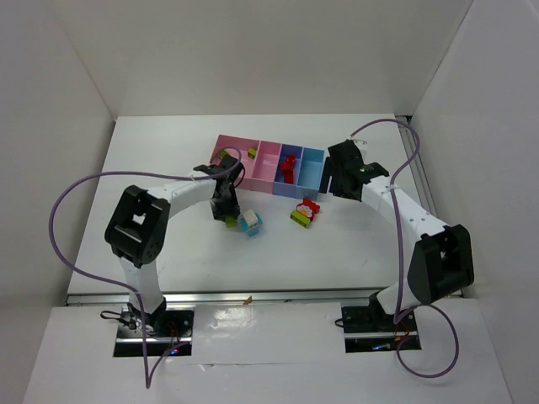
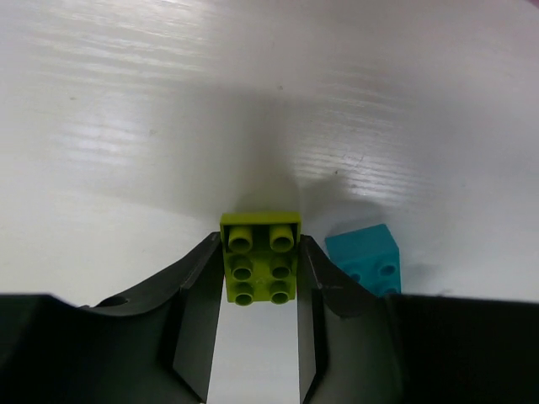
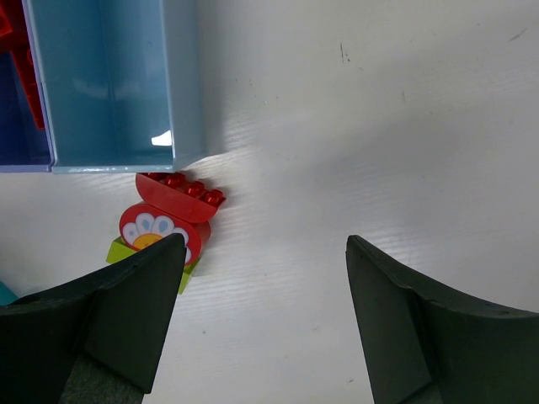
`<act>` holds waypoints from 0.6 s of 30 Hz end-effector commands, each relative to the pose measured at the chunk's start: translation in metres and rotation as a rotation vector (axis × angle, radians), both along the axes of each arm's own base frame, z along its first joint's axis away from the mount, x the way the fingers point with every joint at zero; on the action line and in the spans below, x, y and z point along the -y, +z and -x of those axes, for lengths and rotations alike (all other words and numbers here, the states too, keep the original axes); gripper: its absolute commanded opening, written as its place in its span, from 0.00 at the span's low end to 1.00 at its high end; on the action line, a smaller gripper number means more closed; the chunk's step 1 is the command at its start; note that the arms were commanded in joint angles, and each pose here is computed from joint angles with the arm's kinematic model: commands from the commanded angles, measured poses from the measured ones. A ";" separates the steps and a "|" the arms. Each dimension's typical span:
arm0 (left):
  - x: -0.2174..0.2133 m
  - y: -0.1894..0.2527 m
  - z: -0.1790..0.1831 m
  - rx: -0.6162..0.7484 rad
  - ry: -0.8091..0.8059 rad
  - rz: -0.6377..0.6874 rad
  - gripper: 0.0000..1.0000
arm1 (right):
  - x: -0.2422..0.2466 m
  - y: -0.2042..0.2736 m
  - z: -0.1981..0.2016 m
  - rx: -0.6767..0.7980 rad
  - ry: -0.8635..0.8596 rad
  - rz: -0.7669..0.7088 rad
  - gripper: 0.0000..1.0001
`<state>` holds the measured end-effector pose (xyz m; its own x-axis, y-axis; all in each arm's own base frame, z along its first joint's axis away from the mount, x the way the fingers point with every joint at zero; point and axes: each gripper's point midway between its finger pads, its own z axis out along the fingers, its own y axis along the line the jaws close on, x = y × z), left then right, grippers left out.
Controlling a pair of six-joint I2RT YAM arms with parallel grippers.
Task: Sort the legos into containers by color
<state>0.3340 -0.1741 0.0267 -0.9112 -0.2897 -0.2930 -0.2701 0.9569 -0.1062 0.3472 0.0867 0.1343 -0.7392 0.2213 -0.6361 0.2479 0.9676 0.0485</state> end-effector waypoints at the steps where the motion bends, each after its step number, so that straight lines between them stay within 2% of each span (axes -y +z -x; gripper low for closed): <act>1: -0.007 0.051 -0.013 0.107 0.007 -0.022 0.38 | 0.000 0.008 -0.001 0.023 -0.004 0.001 0.84; 4: -0.007 0.087 -0.028 0.183 -0.011 -0.011 0.36 | -0.001 0.009 -0.003 0.031 -0.004 -0.002 0.84; 9: -0.008 0.140 -0.075 0.315 -0.014 0.036 0.36 | -0.002 0.008 -0.003 0.029 0.001 -0.009 0.84; 11: -0.014 0.136 -0.096 0.311 0.003 0.025 0.36 | -0.006 0.005 0.000 0.017 0.017 -0.014 0.84; 12: -0.006 0.151 -0.110 0.351 0.001 0.049 0.36 | -0.009 0.004 0.001 0.015 0.016 -0.028 0.84; 13: -0.009 0.138 -0.121 0.330 0.014 0.039 0.36 | -0.008 0.004 0.003 0.015 0.016 -0.028 0.84; 14: -0.007 0.147 -0.134 0.354 0.007 0.060 0.36 | -0.009 0.004 0.003 0.012 0.021 -0.035 0.84; 17: -0.006 0.137 -0.154 0.344 0.014 0.080 0.36 | -0.014 -0.003 0.014 -0.006 0.028 -0.060 0.84; 18: 0.002 0.129 -0.162 0.332 -0.012 0.100 0.39 | -0.018 -0.010 0.020 -0.026 0.038 -0.070 0.84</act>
